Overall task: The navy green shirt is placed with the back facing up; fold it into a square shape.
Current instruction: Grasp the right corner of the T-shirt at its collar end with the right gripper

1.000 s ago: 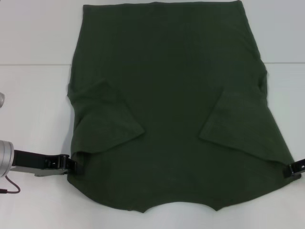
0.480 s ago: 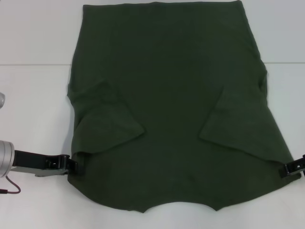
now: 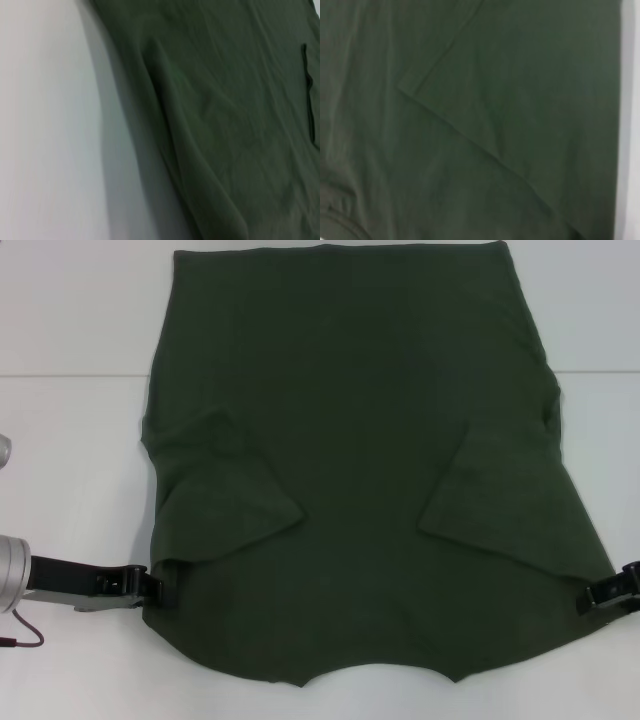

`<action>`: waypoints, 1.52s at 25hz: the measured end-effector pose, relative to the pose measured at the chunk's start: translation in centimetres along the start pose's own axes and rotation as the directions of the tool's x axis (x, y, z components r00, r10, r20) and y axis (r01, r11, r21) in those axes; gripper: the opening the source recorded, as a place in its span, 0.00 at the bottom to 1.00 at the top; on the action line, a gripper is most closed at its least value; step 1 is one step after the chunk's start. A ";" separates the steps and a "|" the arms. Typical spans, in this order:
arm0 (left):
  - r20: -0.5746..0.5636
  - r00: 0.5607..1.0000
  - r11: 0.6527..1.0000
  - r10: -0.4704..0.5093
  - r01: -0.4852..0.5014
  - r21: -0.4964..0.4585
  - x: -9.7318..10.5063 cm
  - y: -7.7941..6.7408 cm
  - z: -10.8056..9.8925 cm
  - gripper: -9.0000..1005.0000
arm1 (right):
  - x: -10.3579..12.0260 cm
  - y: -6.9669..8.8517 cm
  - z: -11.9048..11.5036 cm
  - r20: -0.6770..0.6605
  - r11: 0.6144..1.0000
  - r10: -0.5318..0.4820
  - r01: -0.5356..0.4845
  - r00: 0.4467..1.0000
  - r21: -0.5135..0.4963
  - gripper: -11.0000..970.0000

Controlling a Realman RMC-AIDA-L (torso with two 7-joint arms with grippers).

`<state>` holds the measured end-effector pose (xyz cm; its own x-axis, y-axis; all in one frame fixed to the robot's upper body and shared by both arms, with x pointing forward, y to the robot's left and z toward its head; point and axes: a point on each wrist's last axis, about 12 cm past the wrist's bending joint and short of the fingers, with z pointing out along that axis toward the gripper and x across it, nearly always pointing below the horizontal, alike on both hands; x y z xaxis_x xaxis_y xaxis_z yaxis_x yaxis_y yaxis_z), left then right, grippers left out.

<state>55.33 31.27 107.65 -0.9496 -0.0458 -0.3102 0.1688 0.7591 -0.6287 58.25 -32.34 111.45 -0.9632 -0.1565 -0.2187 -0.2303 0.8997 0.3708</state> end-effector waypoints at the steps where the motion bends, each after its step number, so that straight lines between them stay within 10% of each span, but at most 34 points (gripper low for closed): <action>1: 0.000 1.000 1.000 0.000 0.000 0.000 0.0 0.0 0.0 0.05 | 0.0 0.1 0.1 -0.002 1.000 -0.001 0.001 1.000 -0.002 0.92; 38: 0.004 1.000 1.000 -0.002 0.001 0.014 0.0 -0.1 -0.1 0.05 | -1.6 3.3 1.5 -0.009 0.993 -0.113 0.112 0.994 -0.042 0.71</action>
<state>55.24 31.25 107.76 -0.9488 -0.0494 -0.3120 0.1711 0.7498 -0.6392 59.25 -28.52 111.67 -0.9321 -0.2605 -0.2515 -0.3429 0.8583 0.3818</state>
